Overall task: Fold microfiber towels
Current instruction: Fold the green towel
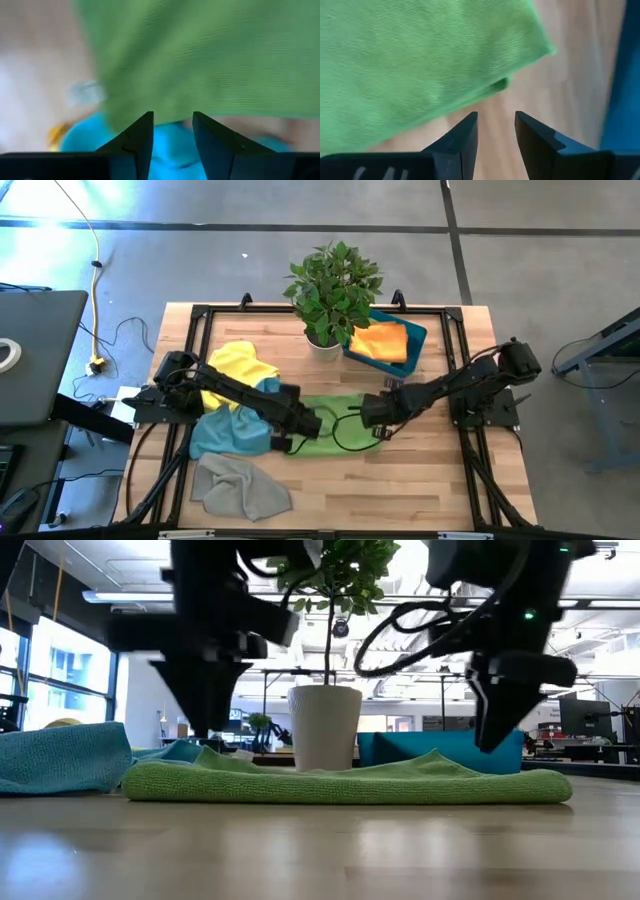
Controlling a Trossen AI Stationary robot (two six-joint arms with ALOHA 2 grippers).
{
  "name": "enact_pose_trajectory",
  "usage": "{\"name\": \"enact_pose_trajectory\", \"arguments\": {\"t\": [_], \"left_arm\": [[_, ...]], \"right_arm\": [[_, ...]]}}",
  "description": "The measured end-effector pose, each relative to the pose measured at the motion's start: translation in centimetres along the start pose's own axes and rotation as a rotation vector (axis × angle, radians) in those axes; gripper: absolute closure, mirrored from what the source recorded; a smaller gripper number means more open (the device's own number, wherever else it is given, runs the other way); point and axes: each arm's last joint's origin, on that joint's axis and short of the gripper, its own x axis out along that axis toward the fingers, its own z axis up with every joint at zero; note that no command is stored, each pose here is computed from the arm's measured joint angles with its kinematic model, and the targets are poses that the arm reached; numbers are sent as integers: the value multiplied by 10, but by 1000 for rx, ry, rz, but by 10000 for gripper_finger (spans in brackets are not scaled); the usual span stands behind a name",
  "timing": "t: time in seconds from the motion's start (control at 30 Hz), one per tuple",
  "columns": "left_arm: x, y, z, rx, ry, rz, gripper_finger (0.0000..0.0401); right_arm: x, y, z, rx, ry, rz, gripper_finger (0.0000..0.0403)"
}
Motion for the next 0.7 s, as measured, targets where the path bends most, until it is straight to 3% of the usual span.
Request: {"name": "enact_pose_trajectory", "arguments": {"t": [0.13,0.23,0.43,0.7], "left_arm": [[2,-18,7,94,-110,-114,280],[6,-27,8,111,-155,-130,282],[25,-33,3,25,-187,-125,282],[38,-35,-5,-77,-159,-129,282]], "right_arm": [[-3,6,-13,109,-81,57,279],[-2,6,-25,222,-149,104,279],[19,5,-51,465,-227,205,278],[31,8,-58,615,-302,299,232]]}}
